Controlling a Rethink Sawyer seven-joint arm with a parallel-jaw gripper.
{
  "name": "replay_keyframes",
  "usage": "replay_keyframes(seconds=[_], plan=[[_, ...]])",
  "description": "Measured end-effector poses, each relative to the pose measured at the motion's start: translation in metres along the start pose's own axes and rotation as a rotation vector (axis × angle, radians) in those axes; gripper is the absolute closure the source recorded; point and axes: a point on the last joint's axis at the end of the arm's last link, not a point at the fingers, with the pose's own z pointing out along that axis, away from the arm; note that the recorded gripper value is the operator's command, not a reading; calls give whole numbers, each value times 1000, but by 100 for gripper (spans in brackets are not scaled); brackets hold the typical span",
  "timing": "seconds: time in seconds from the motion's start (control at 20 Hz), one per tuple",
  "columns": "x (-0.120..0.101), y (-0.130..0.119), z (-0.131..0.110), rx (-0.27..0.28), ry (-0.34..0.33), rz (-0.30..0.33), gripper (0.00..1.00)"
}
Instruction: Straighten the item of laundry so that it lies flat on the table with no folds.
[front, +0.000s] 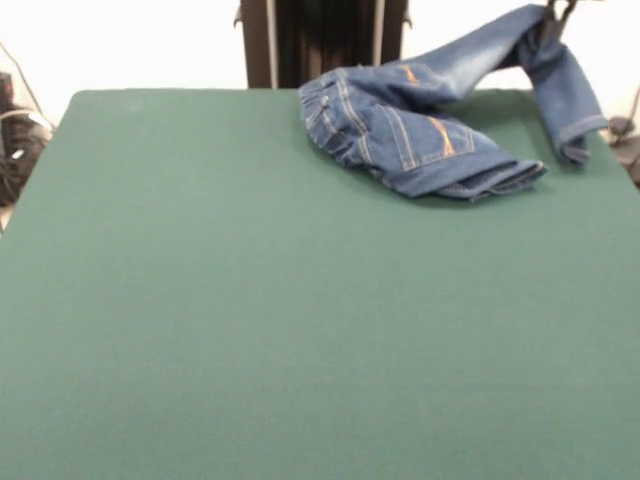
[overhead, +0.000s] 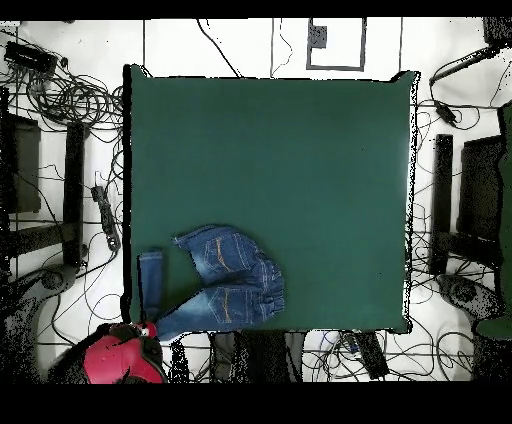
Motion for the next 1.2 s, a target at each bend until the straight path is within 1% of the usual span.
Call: replay_keyframes(seconds=[0.15, 0.2, 0.35, 0.55, 0.75, 0.85, 1.0, 1.2], plan=[[-11, 4, -3, -5, -14, -11, 100], [-21, 7, -5, -11, -27, -13, 100], [-31, 10, -6, -18, -45, -13, 100], [-37, 13, -6, -21, -54, -14, 100], [-36, 14, -3, -24, -47, -15, 100], [-39, 12, 8, -38, -49, -24, 100], [-44, 6, 20, -53, -71, -37, 100], [-51, -13, 49, -73, -145, -69, 100]])
